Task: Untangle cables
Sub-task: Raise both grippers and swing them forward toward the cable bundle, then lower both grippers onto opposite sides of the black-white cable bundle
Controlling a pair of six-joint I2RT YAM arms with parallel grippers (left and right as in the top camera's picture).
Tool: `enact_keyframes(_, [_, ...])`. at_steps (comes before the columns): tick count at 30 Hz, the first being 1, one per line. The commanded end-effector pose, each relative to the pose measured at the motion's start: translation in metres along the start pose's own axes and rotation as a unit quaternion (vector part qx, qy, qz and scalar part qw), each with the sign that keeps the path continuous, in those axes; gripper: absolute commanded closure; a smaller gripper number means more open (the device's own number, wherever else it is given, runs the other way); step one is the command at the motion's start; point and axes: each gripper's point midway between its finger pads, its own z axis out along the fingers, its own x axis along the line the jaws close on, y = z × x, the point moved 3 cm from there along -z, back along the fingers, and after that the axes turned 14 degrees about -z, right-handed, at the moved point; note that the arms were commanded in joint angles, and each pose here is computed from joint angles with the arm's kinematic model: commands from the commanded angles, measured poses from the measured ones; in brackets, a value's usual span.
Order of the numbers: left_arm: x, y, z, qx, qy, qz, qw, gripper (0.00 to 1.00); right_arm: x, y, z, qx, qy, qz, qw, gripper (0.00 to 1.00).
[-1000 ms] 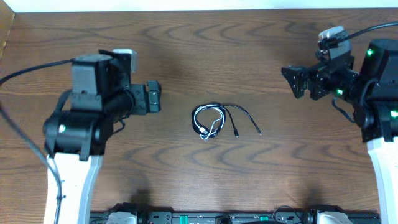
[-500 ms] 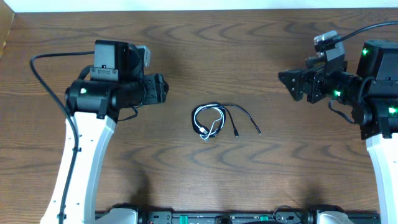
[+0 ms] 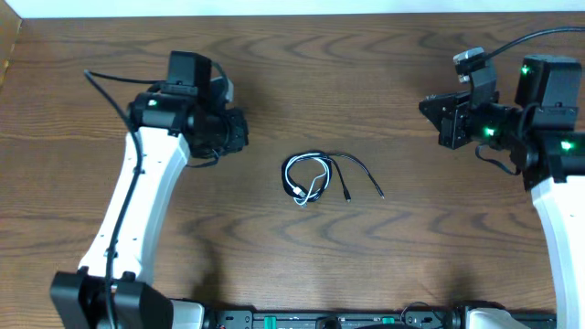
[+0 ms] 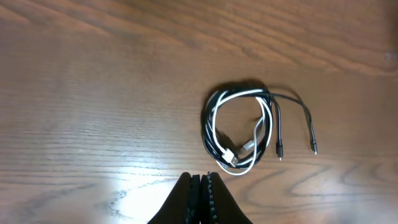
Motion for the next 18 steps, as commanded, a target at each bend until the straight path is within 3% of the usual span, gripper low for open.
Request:
enact_keyframes(1, [-0.008, -0.006, 0.008, 0.017, -0.002, 0.006, 1.0, 0.92, -0.002, 0.001, 0.004, 0.003, 0.01, 0.021, 1.0, 0.99])
enact_keyframes(11, [-0.013, -0.018, 0.041, 0.066, 0.022, 0.004, 0.998, 0.85, -0.006, -0.023, 0.045, 0.069, 0.04, 0.104, 0.991, 0.98])
enact_keyframes(12, [-0.014, -0.019, 0.044, 0.069, 0.025, 0.0, 0.997, 0.84, -0.004, -0.028, 0.051, 0.081, 0.047, 0.107, 0.99, 0.95])
enact_keyframes(13, [-0.015, -0.021, 0.048, 0.075, 0.028, -0.003, 0.997, 0.83, -0.002, -0.031, 0.056, 0.092, 0.053, 0.11, 0.988, 0.85])
enact_keyframes(14, [-0.016, -0.023, 0.05, 0.078, 0.029, 0.0, 0.997, 0.76, 0.001, -0.036, 0.062, 0.103, 0.058, 0.114, 0.986, 0.68])
enact_keyframes(15, [-0.017, -0.026, 0.053, 0.083, 0.031, 0.003, 0.996, 0.68, 0.002, -0.04, 0.067, 0.116, 0.061, 0.116, 0.985, 0.61])
enact_keyframes(18, [-0.022, -0.032, 0.059, 0.092, 0.034, 0.014, 0.995, 0.48, 0.002, -0.057, 0.085, 0.159, 0.045, 0.115, 0.979, 0.48])
